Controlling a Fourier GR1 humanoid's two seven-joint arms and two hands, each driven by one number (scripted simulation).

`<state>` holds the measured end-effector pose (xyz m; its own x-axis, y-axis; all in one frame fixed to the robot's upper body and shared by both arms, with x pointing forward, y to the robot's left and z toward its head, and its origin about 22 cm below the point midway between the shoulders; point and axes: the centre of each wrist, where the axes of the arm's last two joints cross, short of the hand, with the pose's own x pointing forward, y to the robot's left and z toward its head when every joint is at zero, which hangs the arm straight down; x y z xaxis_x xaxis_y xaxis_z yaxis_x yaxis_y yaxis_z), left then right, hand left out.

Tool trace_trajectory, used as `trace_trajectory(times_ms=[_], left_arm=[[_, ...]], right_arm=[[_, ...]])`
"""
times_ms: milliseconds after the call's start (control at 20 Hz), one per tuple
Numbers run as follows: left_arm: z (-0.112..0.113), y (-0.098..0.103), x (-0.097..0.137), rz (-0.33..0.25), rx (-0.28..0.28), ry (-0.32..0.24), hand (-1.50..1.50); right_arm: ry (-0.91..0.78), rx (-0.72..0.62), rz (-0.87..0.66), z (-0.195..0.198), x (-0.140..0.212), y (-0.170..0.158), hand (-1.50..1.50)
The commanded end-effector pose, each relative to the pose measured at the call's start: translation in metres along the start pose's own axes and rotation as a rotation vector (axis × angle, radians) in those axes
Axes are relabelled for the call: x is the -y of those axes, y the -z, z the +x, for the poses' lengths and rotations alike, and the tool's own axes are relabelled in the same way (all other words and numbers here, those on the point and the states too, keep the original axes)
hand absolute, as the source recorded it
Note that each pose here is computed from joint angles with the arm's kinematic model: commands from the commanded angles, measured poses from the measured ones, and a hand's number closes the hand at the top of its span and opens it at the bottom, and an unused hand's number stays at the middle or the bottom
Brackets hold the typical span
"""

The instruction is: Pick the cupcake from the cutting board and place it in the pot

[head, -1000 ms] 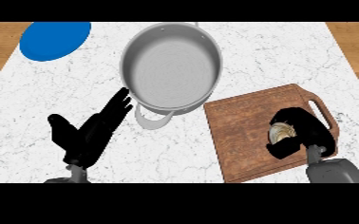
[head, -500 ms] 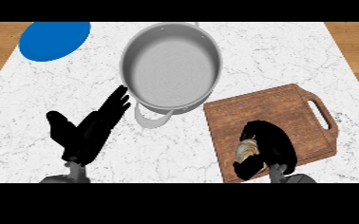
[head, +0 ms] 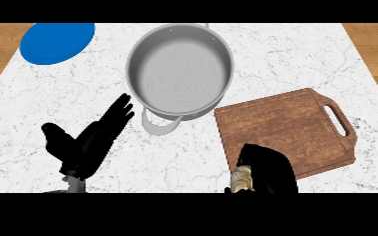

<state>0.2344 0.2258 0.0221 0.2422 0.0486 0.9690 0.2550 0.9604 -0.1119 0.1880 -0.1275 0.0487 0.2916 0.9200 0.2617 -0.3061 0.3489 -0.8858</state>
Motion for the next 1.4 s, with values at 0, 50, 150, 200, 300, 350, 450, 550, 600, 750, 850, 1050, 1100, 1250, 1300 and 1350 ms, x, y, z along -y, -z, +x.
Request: trace_trajectory(times_ms=[0,50,150,200,300,350,450,550,600,750,850,1050,1100,1250,1300,1350], left_arm=[[0.011,0.005,0.003,-0.005,-0.001,0.02,0.0],[-0.003,0.009,0.001,0.006,-0.008,-0.013,0.0],[0.004,0.003,0.001,0.006,0.005,-0.017,0.0],[0.001,0.0,0.001,0.008,-0.002,0.006,0.0],[0.004,0.005,0.009,0.008,-0.011,-0.002,0.0],[0.01,0.011,0.009,0.007,-0.003,-0.005,0.0],[0.019,0.012,-0.001,0.006,0.005,0.0,0.0],[0.01,0.016,0.001,0.004,-0.001,0.002,0.0],[-0.008,0.009,0.008,-0.025,0.006,0.003,0.0],[-0.015,0.013,-0.004,-0.007,-0.009,0.001,0.0],[0.003,0.016,-0.004,-0.006,-0.008,0.003,0.0],[-0.003,0.015,0.0,-0.022,-0.024,0.014,0.0],[0.009,0.024,0.012,-0.013,0.009,0.017,0.0],[-0.007,0.025,0.012,-0.024,-0.009,0.0,0.0],[0.003,0.013,0.005,-0.016,-0.003,0.015,0.0],[0.002,0.014,0.005,-0.027,-0.009,0.007,0.0]], right_arm=[[-0.009,-0.046,-0.195,0.023,0.024,-0.023,1.5],[-0.01,-0.042,-0.246,0.003,0.031,-0.025,1.5],[0.007,-0.053,-0.327,0.014,0.045,-0.037,1.5],[0.04,-0.028,-0.346,0.009,0.061,-0.052,1.5],[0.078,0.037,-0.41,0.012,0.081,-0.07,1.5],[0.08,0.043,-0.42,0.017,0.086,-0.079,1.5],[0.119,0.118,-0.471,0.036,0.088,-0.084,1.5],[0.104,0.161,-0.524,0.029,0.114,-0.102,1.5],[0.088,0.2,-0.541,0.049,0.116,-0.094,1.5],[0.205,0.294,-0.555,0.052,0.14,-0.105,1.5],[0.244,0.308,-0.554,0.069,0.143,-0.104,1.5],[0.28,0.302,-0.546,0.094,0.181,-0.077,1.5],[0.284,0.317,-0.544,0.1,0.188,-0.081,1.5],[0.293,0.296,-0.536,0.121,0.202,-0.051,1.5],[0.323,0.299,-0.512,0.125,0.206,-0.054,1.5],[0.325,0.306,-0.488,0.121,0.204,-0.04,1.5]])
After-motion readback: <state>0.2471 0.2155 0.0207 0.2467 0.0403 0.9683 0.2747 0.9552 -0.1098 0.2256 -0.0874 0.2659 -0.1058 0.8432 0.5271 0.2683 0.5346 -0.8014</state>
